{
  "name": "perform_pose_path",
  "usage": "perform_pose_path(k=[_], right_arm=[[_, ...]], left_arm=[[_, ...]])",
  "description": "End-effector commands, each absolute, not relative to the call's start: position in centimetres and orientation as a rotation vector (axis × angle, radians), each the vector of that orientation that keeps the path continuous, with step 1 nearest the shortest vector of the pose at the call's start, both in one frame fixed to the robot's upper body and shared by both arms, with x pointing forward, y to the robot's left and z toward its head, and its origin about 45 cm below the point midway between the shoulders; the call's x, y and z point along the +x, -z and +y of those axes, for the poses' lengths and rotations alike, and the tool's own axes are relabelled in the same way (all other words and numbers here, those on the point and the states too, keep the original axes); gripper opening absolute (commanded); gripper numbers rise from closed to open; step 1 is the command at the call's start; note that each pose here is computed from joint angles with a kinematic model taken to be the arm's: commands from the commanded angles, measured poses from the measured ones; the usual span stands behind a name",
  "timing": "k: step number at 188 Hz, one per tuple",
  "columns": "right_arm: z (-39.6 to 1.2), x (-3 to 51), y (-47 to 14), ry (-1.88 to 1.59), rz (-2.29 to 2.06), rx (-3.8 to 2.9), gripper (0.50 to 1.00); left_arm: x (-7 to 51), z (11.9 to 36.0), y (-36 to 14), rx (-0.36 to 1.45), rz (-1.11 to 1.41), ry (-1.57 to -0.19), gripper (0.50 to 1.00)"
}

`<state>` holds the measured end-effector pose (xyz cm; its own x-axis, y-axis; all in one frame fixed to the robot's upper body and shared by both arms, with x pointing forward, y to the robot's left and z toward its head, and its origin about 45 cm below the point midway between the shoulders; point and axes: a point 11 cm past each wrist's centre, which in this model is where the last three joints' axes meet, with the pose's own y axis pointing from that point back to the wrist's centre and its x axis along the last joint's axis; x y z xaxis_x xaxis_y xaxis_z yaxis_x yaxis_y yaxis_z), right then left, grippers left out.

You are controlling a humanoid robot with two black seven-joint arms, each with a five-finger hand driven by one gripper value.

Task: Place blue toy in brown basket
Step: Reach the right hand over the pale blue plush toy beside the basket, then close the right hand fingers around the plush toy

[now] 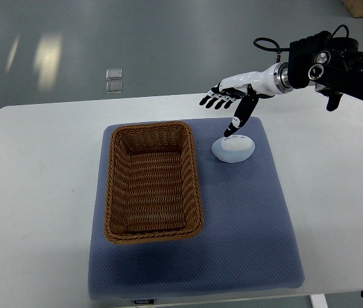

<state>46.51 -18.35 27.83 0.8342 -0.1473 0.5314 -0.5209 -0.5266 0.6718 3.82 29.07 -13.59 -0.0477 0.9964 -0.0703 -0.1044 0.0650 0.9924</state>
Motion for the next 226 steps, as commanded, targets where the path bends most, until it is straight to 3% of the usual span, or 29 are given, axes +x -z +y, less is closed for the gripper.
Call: perform_pose_path(k=[1,191,204,215,226], right_arm=[[-18.7,46.4,-27.2,-0.518,-0.482,2.086,0.909],[-20.8,44.7,-19.8,-0.573,-0.495,1.950,0.897],[-20.8,44.6,-19.7,-0.577,-0.494,1.946,0.868],[-20.9,44.6,-19.4,-0.593,-0.499,1.935,0.756],[-20.7,44.5,-18.9,-0.617,-0.499,1.924,0.695]], left_arm=[[3.8,29.2,13.6,1.060,1.201,-1.245,1.000],[3.6,29.1,13.6,1.060,1.207,-1.244,1.000],[3.6,29.1,13.6,1.060,1.207,-1.244,1.000],[3.5,29.1,13.6,1.061,1.209,-1.243,1.000],[3.5,29.1,13.6,1.061,1.209,-1.243,1.000]])
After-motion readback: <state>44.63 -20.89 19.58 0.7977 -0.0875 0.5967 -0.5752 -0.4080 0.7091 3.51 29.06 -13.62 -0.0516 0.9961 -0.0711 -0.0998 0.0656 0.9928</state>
